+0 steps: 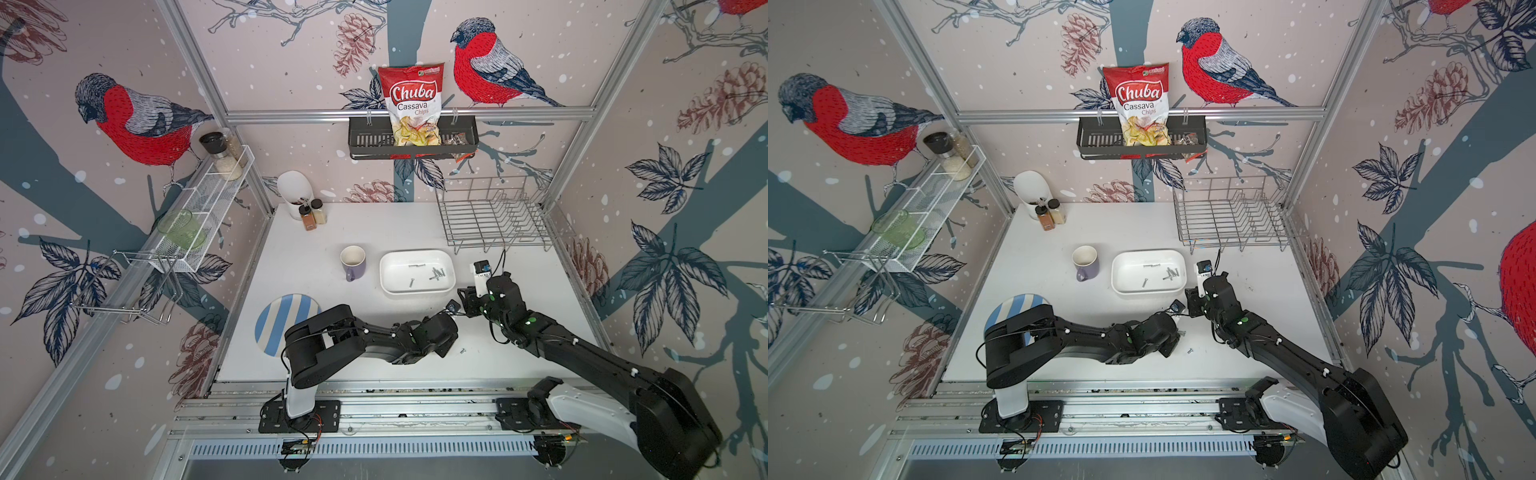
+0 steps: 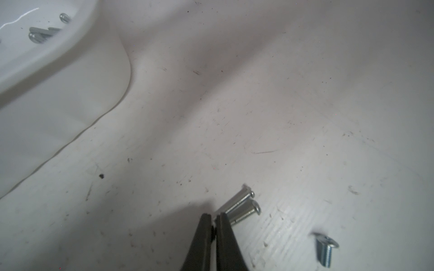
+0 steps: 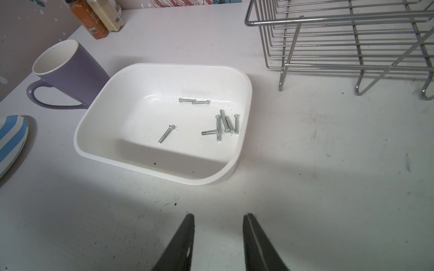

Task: Put the screws on the desktop into the storage box
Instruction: Pick up the screw from the center of the board.

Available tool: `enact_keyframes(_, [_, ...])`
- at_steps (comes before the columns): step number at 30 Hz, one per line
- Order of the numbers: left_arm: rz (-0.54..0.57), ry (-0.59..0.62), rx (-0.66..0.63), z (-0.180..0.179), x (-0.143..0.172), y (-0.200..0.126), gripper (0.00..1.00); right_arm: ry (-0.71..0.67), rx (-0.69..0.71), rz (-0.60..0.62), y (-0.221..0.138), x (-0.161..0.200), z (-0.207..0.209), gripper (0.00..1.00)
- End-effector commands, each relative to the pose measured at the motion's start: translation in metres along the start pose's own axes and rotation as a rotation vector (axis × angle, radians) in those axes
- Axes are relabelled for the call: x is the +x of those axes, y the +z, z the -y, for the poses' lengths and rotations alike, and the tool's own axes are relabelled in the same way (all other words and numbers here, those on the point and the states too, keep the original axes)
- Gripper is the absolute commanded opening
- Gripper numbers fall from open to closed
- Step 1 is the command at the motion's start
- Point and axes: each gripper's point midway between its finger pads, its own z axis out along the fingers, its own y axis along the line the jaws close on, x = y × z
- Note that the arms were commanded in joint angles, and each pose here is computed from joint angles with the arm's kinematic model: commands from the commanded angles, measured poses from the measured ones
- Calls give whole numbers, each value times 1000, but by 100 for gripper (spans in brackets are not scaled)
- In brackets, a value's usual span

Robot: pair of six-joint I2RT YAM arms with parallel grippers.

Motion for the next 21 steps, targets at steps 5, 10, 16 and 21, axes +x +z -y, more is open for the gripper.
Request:
enact_keyframes(5, [-27,-4,-17,-3,6,0,4,7,-14,17,0,-5,-4,38])
enact_keyframes(10, [-31,-7,-15,-3,7,0,0,3,-16,18,0,-5,-4,38])
enact_keyframes(16, [-27,-8,-19,-4,6,-2,0,0,-13,19,-1,-5,-4,38])
enact_keyframes(21, [-14,-16,-15,-5,3,-8,0,2,-14,20,-1,-6,-5,38])
